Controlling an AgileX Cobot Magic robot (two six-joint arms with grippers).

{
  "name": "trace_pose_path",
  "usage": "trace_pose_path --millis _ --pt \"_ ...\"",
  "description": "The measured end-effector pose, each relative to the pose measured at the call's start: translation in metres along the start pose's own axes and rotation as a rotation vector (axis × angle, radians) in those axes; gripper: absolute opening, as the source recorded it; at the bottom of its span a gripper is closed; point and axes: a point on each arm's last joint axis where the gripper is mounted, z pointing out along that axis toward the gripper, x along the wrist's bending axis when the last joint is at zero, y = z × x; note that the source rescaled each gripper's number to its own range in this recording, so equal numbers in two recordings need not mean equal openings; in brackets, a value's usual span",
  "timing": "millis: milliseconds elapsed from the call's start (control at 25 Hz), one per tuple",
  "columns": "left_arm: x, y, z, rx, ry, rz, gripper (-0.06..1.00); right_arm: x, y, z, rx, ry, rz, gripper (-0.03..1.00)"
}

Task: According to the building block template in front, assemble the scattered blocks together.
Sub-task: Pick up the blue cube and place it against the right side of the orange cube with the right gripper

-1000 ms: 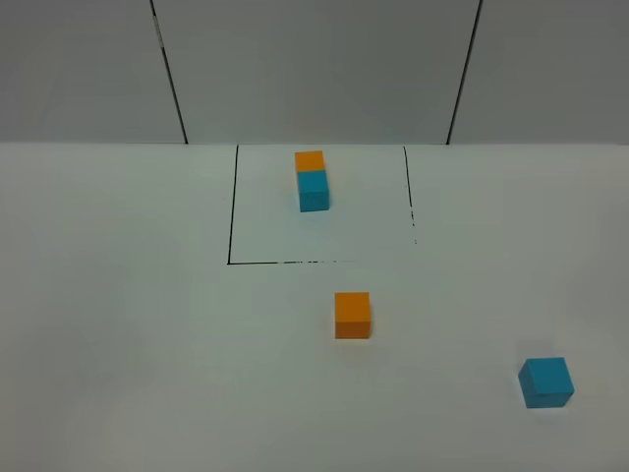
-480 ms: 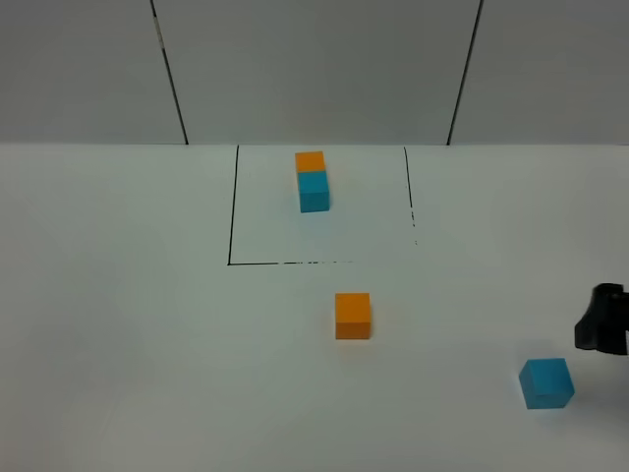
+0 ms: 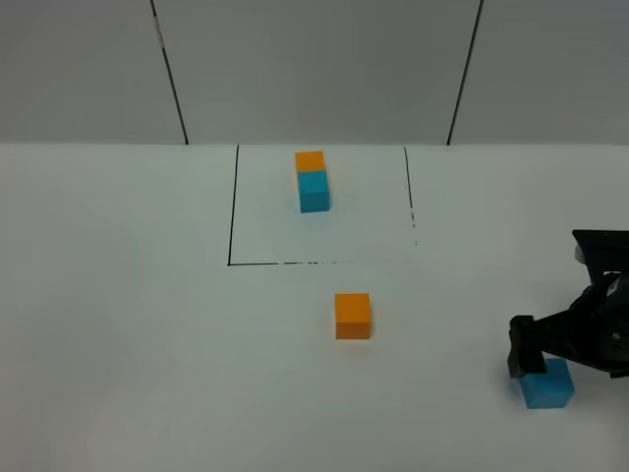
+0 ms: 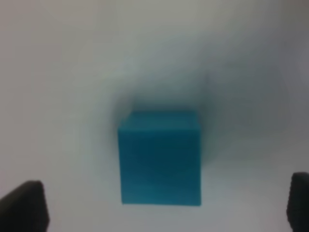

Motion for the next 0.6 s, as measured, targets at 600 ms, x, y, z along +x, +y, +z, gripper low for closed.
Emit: trace_pose_path --millis 600 --pt "0.000 0.000 0.000 0.000 0.000 -0.002 0.68 -0.005 -0.001 0.055 0.104 -0.031 -0.069 1.00"
